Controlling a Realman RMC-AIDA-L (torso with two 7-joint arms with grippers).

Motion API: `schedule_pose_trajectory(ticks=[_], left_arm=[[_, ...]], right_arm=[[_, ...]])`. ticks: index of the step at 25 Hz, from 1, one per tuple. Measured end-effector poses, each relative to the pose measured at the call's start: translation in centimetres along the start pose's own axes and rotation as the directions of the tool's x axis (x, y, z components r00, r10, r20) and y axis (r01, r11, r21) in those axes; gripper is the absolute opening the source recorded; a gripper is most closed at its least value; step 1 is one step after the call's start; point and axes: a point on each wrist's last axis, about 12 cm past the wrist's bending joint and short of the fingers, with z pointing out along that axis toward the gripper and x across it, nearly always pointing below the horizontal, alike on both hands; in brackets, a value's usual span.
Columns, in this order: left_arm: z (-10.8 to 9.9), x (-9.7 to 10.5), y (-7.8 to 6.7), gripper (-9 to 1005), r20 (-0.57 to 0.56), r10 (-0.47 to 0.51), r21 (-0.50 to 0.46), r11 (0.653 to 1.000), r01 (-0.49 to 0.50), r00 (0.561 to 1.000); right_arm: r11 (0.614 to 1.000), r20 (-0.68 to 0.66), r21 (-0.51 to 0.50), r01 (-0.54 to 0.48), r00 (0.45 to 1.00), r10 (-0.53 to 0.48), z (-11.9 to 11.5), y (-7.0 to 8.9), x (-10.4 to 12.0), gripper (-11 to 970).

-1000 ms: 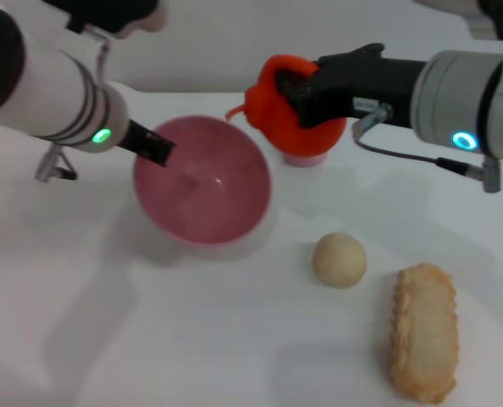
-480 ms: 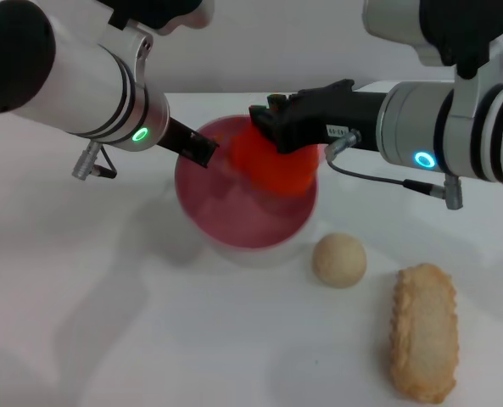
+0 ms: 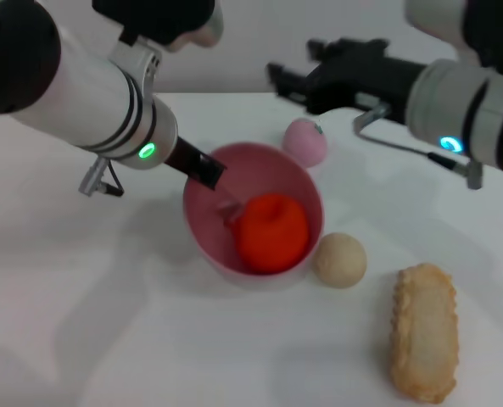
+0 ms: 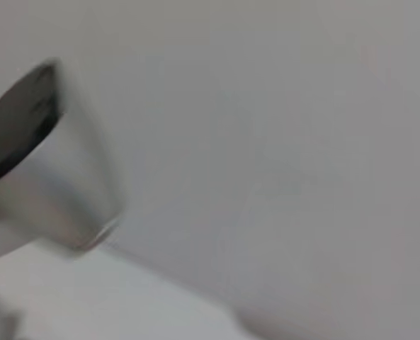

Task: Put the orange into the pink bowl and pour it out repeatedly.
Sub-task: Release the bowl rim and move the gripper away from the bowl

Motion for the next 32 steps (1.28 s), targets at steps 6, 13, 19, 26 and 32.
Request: schedule_pose_trajectory(ticks=[6,13,19,26,32], left_arm=[[0.7,0.5,-0.4,42,-0.039,-0.006,0.029,1.0,0.007,0.999],[0.8,0.4,-0.7,57,-0.06,-0.001,0.044,0.999,0.004,0.998],[2.0,0.9,-0.7,73,-0.094,-0.026,0.075,0.997,0.033,0.995],[2.7,1.3,-0.4,91,-0.106,-0.041,0.088,0.995,0.05,0.993],[2.9,1.4,-0.4,107,-0.111,-0.044,0.089,0.995,0.054,0.993]], right_arm=[[0.979,0.125,0.182,0.089,0.986,-0.113,-0.7,-2.1,2.6,575],[0.965,0.15,0.247,0.086,0.981,-0.125,-0.8,-2.6,4.4,582],[0.966,0.147,0.247,0.082,0.982,-0.121,-0.8,-2.6,4.7,582],[0.966,0.148,0.245,0.081,0.982,-0.12,-0.8,-2.5,4.7,583],[0.967,0.146,0.243,0.079,0.982,-0.117,-0.7,-2.5,4.7,584]])
